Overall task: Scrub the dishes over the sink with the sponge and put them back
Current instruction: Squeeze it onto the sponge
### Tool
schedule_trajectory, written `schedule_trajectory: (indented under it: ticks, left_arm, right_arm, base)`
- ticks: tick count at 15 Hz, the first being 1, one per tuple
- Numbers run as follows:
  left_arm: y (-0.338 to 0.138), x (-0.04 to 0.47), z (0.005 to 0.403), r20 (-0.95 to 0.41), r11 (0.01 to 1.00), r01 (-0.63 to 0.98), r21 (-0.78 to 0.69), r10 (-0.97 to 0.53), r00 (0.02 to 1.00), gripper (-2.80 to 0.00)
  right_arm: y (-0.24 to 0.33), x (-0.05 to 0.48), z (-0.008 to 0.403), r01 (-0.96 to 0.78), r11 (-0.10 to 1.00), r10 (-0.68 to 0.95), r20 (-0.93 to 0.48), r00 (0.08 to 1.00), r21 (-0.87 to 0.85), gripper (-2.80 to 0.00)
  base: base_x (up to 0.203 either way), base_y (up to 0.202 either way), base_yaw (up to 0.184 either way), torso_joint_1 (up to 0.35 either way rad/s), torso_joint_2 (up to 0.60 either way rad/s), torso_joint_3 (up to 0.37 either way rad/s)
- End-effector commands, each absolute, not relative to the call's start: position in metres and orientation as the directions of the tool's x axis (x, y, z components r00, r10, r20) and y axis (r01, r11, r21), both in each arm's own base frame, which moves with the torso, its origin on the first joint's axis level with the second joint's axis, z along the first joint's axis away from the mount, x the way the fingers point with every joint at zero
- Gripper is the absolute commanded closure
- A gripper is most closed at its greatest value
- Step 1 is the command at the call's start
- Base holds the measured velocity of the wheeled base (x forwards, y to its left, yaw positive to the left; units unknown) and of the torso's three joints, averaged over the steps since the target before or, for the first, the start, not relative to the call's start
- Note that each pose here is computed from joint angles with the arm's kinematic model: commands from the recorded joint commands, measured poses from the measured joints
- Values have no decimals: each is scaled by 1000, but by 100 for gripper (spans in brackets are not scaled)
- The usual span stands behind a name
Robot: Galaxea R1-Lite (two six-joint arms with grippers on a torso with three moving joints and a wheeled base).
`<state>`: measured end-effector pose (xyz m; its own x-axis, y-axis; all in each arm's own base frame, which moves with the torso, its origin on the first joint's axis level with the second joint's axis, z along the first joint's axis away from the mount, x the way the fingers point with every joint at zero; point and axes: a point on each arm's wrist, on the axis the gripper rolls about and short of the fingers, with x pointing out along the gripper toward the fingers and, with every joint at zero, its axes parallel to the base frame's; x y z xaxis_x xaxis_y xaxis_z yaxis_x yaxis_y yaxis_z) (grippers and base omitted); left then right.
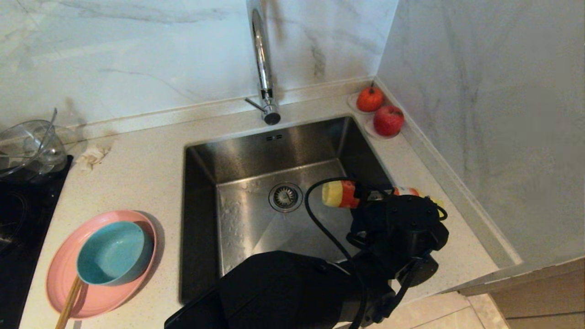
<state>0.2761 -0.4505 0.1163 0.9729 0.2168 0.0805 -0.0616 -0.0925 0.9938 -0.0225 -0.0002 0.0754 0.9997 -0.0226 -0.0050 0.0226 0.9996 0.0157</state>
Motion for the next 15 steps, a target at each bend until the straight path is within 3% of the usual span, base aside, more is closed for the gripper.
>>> schedule_trajectory:
  ticks: [1, 10, 15]
  left_arm:
    - [-451, 277, 112, 78, -109, -55, 993, 221, 972, 0]
    - [-450, 276, 120, 83, -96, -64, 993, 221, 972, 0]
    - [-444, 272, 144, 104, -27, -100, 995, 231, 967, 0]
  right_arm:
    - [0, -23, 75, 22, 1000, -22, -5, 1000, 15, 0]
    - [0, -22, 75, 23, 1000, -23, -6, 1000, 15, 0]
    - [0, -22, 75, 23, 1000, -23, -6, 1000, 15, 0]
  base:
    - [0, 0, 0, 0, 0, 0]
    - [0, 0, 0, 0, 0, 0]
    - [0, 0, 0, 0, 0, 0]
